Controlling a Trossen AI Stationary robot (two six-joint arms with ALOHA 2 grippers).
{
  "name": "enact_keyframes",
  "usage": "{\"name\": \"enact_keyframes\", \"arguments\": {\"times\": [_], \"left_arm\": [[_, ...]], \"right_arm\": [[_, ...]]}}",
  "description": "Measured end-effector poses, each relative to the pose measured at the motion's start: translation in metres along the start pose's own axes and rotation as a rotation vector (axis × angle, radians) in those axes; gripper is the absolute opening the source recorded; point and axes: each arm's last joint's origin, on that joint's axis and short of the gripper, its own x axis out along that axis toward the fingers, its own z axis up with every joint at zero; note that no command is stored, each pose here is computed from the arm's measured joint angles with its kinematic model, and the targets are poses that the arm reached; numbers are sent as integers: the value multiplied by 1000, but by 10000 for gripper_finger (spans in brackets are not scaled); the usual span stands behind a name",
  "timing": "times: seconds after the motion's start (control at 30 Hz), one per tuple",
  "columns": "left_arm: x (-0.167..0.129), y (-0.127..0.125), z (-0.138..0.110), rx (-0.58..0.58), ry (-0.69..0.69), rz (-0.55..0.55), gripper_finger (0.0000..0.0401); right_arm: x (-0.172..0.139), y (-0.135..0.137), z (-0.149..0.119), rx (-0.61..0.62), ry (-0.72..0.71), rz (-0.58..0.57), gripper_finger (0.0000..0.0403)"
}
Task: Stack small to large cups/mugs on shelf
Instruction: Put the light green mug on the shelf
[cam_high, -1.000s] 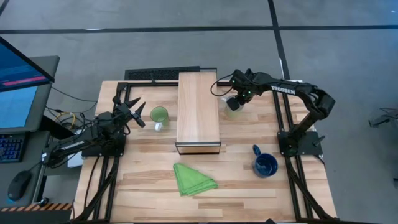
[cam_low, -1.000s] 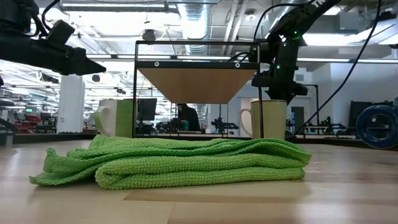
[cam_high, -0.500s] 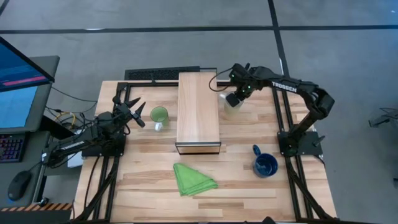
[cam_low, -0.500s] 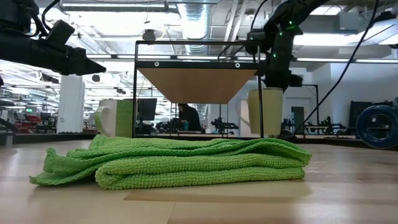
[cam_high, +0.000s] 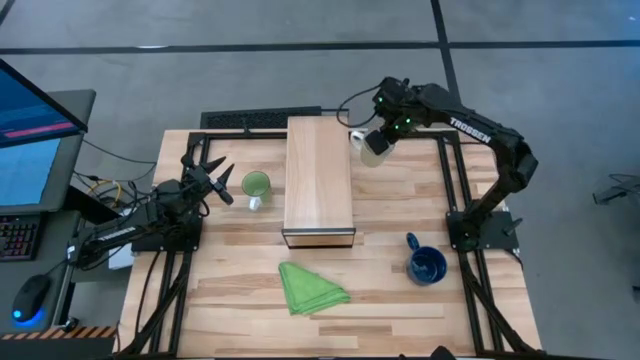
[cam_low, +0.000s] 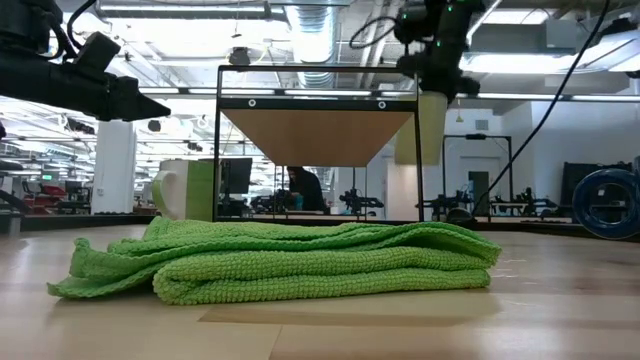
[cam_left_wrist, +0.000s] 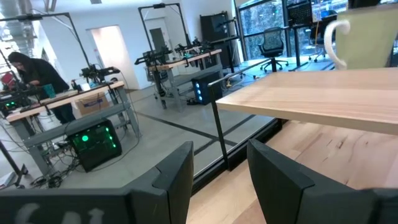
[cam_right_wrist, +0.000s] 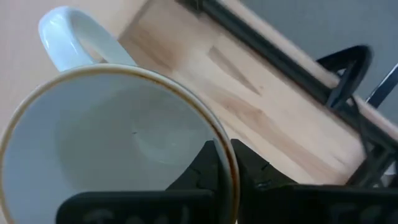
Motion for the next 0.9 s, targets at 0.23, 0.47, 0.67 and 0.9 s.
{"name": "enact_keyframes", "arguments": {"times": [0.23,0.47,0.67,0.9], "left_arm": [[0,0,0,0,0,0,144],[0,0,0,0,0,0,144],[0,0,0,0,0,0,144],[0,0,0,-1,0,0,144]], "right_arm": [[-37,0,9,-7,-91,0,31],[-67,1,17,-2,-208,27,31],[-82,1,20,-23,-265,36,31],[-86,6,19,-57,-279,45,31]]}}
